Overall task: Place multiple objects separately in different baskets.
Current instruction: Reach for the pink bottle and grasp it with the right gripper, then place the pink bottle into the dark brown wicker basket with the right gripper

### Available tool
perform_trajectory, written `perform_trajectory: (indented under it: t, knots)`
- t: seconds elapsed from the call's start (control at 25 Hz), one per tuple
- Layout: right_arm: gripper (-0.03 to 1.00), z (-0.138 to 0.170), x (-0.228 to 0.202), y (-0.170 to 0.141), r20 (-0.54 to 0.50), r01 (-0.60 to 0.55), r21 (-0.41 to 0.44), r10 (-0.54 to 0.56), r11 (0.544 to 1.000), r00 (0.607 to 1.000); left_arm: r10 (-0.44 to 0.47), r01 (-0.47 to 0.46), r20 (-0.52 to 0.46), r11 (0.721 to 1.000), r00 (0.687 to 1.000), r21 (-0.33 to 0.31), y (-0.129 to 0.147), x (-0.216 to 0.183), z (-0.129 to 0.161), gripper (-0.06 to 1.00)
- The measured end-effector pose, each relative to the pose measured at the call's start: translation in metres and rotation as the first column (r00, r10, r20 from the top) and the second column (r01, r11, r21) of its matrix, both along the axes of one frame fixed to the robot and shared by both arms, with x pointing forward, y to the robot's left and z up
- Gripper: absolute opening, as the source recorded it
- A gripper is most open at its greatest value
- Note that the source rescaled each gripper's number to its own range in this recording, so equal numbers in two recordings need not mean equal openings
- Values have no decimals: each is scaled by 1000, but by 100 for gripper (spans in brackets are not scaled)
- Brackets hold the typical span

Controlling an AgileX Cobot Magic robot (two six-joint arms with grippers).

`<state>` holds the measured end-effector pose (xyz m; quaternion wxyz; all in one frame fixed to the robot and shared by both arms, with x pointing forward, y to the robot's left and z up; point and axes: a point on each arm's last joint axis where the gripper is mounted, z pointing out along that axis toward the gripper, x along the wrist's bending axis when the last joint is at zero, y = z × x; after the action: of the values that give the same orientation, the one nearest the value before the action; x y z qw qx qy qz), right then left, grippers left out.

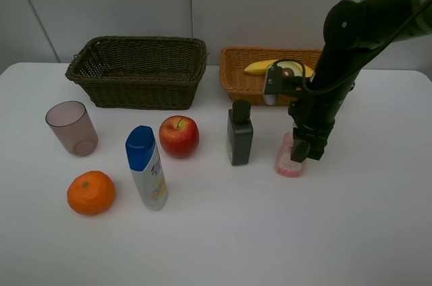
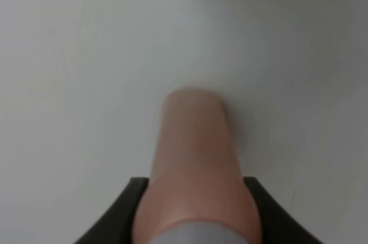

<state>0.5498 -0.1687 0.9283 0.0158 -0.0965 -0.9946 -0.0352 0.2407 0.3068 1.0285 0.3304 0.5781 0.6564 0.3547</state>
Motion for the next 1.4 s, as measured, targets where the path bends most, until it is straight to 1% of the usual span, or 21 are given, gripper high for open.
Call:
perform_trajectory:
  t: [0.2,0.32,0.48,0.64,0.84,1.08,1.28,1.4]
  knots:
    - [0,1,0,0,-2,-4,-5,4,1000,1000,0,0,0,1000,1000,0,0,0,0,100]
    - [0,10,5,2,-10,-8,-5,8,1000,1000,0,0,0,1000,1000,0,0,0,0,100]
    - [0,31,15,6,-14,-15,-1,15,1000,1000,0,0,0,1000,1000,0,0,0,0,100]
    - [0,57,27,11,15,-5,13,5,1000,1000,0,0,0,1000,1000,0,0,0,0,100]
    - [0,83,39,13,75,-4,7,3,1000,997,0,0,0,1000,1000,0,0,0,0,100]
    - [0,113,53,14,188,-3,4,2,1000,982,0,0,0,1000,1000,0,0,0,0,100]
    - [0,139,63,18,282,-3,44,-10,999,959,0,0,0,1000,1000,0,0,0,0,100]
    - [0,148,69,23,348,-3,106,-34,994,937,0,0,0,1000,1000,0,0,0,0,100]
